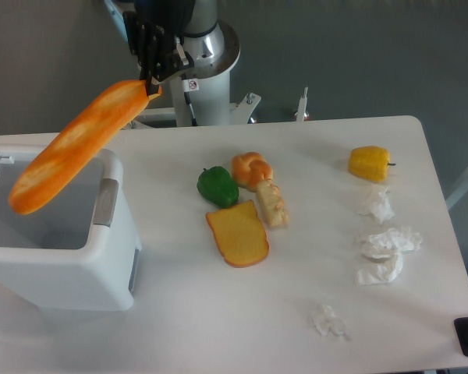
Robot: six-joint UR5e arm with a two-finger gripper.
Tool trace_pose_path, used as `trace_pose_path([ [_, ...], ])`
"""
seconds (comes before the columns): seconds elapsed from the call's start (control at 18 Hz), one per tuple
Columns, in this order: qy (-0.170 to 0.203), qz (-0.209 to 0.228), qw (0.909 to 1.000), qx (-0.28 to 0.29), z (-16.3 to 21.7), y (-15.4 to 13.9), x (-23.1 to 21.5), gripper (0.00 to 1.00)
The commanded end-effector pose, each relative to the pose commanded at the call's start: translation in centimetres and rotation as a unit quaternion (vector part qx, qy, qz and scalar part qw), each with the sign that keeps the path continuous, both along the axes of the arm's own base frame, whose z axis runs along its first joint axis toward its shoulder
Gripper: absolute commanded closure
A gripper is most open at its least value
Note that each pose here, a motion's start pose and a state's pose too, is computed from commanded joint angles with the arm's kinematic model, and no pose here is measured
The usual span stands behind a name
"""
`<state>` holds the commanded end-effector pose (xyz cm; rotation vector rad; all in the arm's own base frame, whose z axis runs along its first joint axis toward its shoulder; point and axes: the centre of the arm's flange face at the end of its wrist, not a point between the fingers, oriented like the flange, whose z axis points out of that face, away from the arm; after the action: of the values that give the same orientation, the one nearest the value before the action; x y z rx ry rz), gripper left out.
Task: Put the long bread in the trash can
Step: 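Lower the hanging baguette slowly into the bin opening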
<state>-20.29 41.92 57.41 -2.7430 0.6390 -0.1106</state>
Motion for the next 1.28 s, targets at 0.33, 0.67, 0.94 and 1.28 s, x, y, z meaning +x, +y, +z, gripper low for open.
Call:
trace_pose_path([
  [0.33, 0.002, 0.0, 1.0, -0.004, -0.1, 0.0, 0.1, 1.0],
  [0.67, 0.031, -0.03, 0.998, -0.046, -0.9, 1.4, 1.5, 1.0],
  [0.94, 0.038, -0.03, 0.9981, -0.038, 0.3, 2.3, 0.9, 1.0],
  [1.28, 0.038, -0.038, 0.9978, -0.037, 0.3, 3.4, 1.1, 1.0],
])
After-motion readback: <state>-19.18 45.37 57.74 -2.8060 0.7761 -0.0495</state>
